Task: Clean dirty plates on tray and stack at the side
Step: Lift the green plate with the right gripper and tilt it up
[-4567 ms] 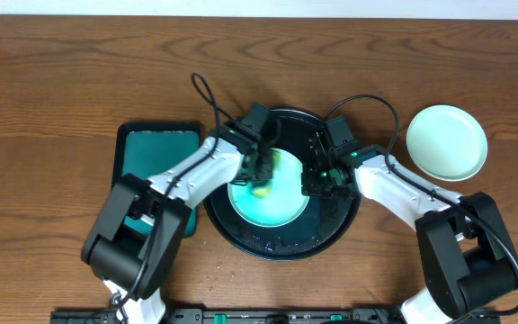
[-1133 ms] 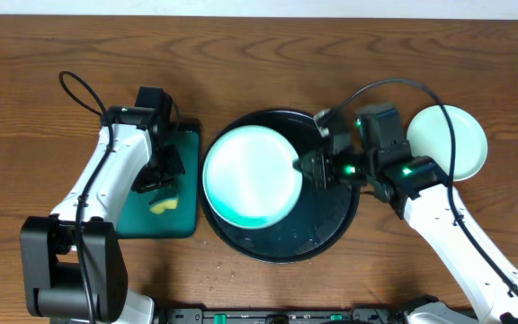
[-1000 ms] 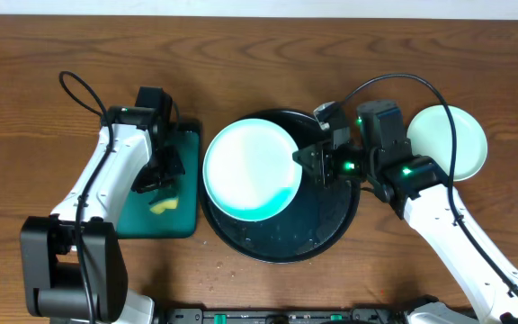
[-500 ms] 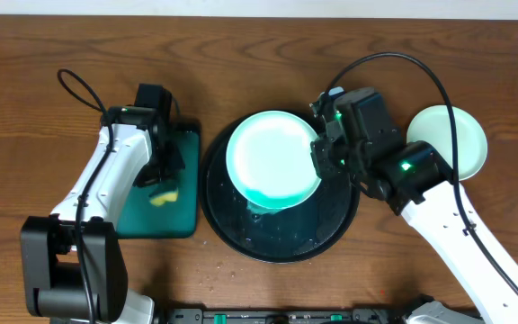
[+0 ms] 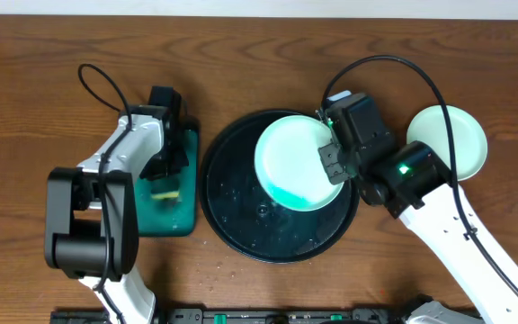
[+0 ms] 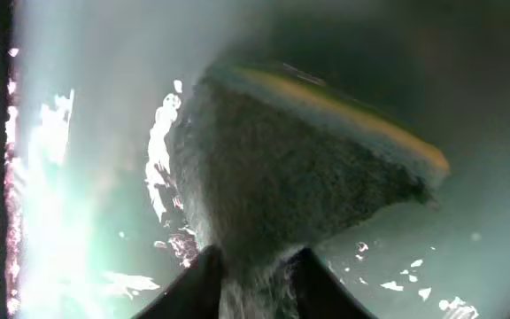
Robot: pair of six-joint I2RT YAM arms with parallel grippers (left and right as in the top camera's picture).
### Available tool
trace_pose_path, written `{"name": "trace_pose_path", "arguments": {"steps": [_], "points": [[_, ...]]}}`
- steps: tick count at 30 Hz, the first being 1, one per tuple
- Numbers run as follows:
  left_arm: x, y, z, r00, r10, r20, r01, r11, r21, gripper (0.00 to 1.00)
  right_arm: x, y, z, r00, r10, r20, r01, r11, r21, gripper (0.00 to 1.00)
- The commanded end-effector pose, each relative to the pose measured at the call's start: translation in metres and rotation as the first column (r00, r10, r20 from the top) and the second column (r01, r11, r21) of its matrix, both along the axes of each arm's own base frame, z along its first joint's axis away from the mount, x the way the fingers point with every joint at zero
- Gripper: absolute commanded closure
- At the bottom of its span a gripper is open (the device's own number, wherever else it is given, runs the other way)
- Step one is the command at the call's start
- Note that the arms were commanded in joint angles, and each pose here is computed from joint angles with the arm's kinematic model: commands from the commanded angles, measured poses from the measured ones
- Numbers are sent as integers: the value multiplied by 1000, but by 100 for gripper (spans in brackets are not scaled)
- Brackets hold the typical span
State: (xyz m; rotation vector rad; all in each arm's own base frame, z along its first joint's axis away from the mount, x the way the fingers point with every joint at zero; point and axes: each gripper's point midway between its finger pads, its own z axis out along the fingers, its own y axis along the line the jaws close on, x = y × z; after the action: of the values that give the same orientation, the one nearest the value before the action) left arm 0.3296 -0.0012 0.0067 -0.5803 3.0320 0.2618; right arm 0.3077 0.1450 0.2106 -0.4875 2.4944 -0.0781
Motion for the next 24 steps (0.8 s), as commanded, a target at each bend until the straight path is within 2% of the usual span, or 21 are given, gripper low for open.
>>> {"name": "trace_pose_path", "arguments": {"steps": [1, 5, 7, 14, 20, 24], "points": [[0, 7, -10, 1000, 2, -24, -1, 999, 33, 56, 10, -13, 24, 991, -29, 128, 46, 990, -135, 99], [0, 6, -10, 1000, 2, -24, -2, 1000, 26, 39, 11, -13, 41, 975, 3, 224, 57, 964, -261, 99], [0, 6, -10, 1000, 3, -24, -2, 1000, 25, 22, 10, -14, 51, 958, 5, 287, 92, 942, -324, 99], [0, 5, -10, 1000, 3, -24, -3, 1000, 21, 21, -1, 4, 94, 885, 162, 437, 120, 827, -550, 99], [0, 2, -11, 1000, 3, -24, -3, 1000, -1, 20, -24, 18, 141, 800, 286, 528, 234, 660, -714, 99], [0, 2, -11, 1000, 4, -24, -4, 1000, -1, 20, -43, 31, 162, 766, 348, 541, 283, 574, -769, 99]]}}
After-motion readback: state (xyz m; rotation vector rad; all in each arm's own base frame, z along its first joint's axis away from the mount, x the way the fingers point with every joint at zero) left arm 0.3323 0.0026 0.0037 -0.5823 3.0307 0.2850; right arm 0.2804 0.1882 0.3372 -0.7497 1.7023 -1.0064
